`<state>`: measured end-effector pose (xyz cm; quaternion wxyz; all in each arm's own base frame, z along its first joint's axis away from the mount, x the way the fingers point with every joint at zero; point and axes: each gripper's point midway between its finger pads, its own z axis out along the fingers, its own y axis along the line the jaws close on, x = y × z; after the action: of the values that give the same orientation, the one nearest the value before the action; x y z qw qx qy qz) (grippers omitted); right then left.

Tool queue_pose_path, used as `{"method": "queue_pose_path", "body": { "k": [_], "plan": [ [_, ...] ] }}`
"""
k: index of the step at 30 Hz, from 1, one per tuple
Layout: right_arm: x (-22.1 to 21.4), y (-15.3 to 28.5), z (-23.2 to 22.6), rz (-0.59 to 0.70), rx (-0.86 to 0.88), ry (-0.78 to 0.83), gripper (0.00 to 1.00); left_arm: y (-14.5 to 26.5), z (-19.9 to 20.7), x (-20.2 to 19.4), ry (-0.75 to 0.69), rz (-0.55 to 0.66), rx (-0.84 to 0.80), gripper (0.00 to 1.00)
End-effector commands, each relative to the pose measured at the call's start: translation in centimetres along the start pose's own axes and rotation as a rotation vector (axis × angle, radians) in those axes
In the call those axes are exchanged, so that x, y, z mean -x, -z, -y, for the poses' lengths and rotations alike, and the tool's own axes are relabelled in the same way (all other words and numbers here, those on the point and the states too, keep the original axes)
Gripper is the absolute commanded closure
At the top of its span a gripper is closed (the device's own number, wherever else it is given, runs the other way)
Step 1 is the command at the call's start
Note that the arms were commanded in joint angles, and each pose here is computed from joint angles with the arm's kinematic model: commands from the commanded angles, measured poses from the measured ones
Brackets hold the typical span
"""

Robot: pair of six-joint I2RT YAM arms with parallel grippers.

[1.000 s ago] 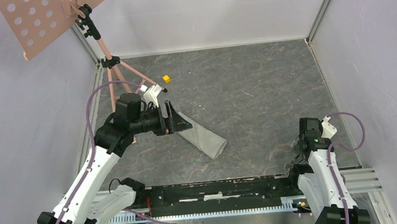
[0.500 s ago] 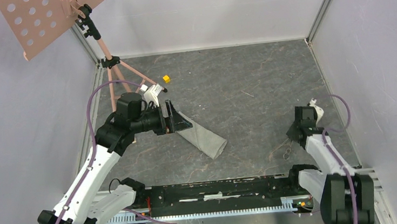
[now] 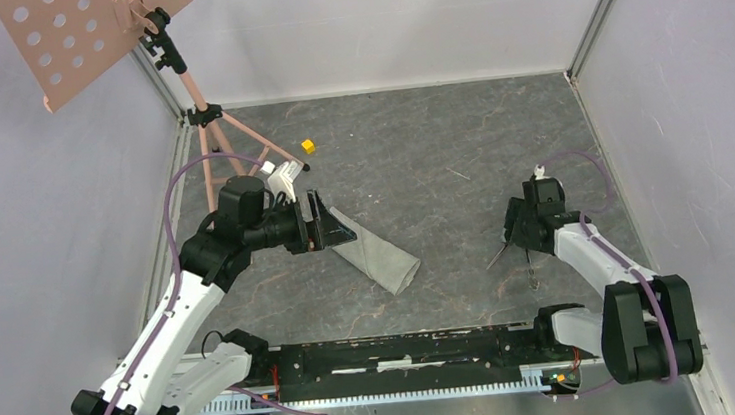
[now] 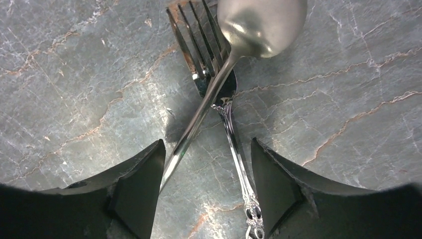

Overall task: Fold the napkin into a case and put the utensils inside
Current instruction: Move the utensils to the center of the board.

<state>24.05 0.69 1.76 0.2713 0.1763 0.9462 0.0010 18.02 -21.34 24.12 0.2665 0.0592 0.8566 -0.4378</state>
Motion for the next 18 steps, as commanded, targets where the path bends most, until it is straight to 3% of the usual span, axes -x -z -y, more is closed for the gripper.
{"method": "queue_pose_path", "body": {
  "k": [1,7,11,16,18],
  "plan": [
    [2.1,1.6,-0.4,0.045,-0.014,0.058,0.32,0.1,0.6,0.7,-0.042,0.03,-0.027,0.09],
    [3.5,1.4,-0.4,0.08,-0.044,0.007,0.39,-0.1,0.5,0.7,-0.041,0.021,-0.032,0.09],
    [2.9,0.2,-1.0,0.037,-0.036,-0.051,0.47,0.2,0.8,0.6,-0.04,0.023,-0.042,0.09],
    [2.5,-0.6,-0.3,0.032,-0.085,-0.107,0.62,0.3,0.7,0.3,-0.034,0.02,-0.038,0.09],
    [2.4,-0.8,0.0,0.027,-0.104,-0.113,0.74,0.3,0.6,0.2,-0.03,0.023,-0.037,0.09]
  ]
}}
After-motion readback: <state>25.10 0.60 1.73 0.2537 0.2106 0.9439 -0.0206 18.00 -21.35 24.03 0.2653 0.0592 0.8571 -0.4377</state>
